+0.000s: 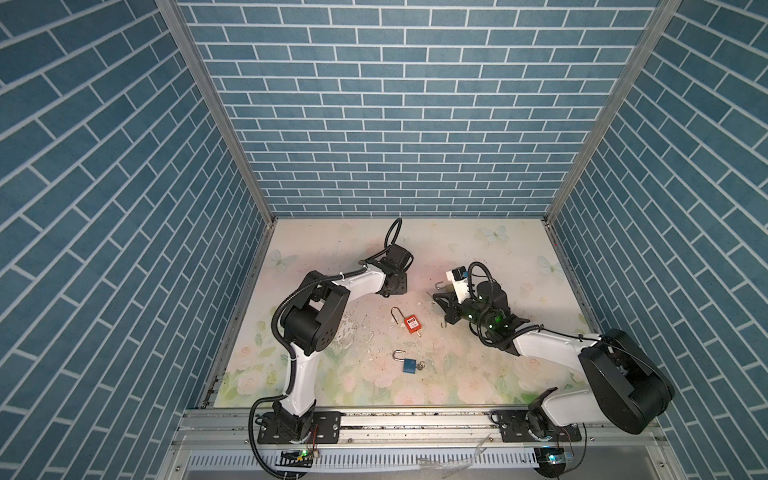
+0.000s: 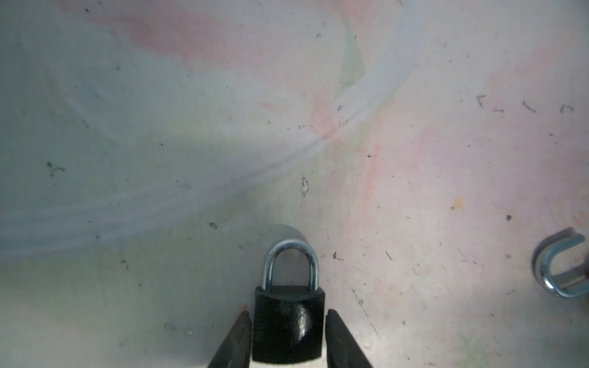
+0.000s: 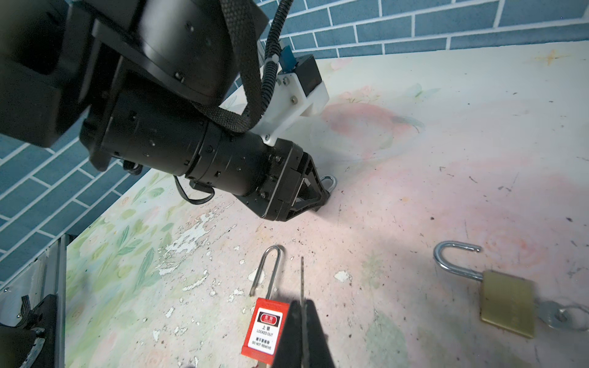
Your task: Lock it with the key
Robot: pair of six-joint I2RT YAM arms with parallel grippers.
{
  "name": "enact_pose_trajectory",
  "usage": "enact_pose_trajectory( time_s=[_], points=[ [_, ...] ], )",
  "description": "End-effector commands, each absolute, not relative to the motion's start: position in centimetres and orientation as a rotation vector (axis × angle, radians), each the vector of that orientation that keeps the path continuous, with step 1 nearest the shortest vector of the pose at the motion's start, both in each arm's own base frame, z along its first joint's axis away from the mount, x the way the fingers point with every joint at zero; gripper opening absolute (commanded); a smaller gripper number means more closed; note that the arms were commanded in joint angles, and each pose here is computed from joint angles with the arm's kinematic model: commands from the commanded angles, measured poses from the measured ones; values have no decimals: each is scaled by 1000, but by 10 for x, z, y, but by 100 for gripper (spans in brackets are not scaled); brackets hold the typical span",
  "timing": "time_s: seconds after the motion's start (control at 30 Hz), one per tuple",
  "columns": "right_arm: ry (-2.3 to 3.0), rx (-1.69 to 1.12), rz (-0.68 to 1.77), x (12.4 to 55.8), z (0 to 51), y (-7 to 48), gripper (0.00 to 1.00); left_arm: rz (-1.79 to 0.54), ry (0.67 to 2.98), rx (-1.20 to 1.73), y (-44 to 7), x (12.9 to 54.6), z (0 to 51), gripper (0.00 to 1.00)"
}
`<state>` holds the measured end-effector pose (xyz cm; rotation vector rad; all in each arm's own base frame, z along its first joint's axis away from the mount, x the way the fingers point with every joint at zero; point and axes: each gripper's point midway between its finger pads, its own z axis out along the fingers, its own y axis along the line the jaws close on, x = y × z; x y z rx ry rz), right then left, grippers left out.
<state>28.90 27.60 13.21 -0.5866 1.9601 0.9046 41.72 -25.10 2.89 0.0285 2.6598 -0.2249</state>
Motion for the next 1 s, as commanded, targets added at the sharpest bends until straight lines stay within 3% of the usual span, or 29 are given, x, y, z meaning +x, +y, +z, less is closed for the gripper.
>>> enact_pose_trajectory(
  time_s=[0.0,0.17,0.37,0.67,0.77,0.83,0.97],
  points=[
    [1951,-547,917,297,144,280,0,-226,2629,44,-255,429,32,45],
    [1962,-539,922,298,142,281,0,-249,2573,33,-254,433,47,66],
    [1986,-519,946,306,141,288,0,-316,2447,33,-251,445,102,67],
    [2083,-448,997,336,130,312,0,-348,2187,-1,-188,443,196,68],
    [2138,-418,1020,347,119,323,0,-355,2139,-19,-166,439,209,75],
    [2170,-388,1026,355,111,328,0,-348,2130,-114,-142,438,208,88],
    [2221,-337,1025,368,96,335,0,-562,2115,-351,-100,437,188,88]
  ],
)
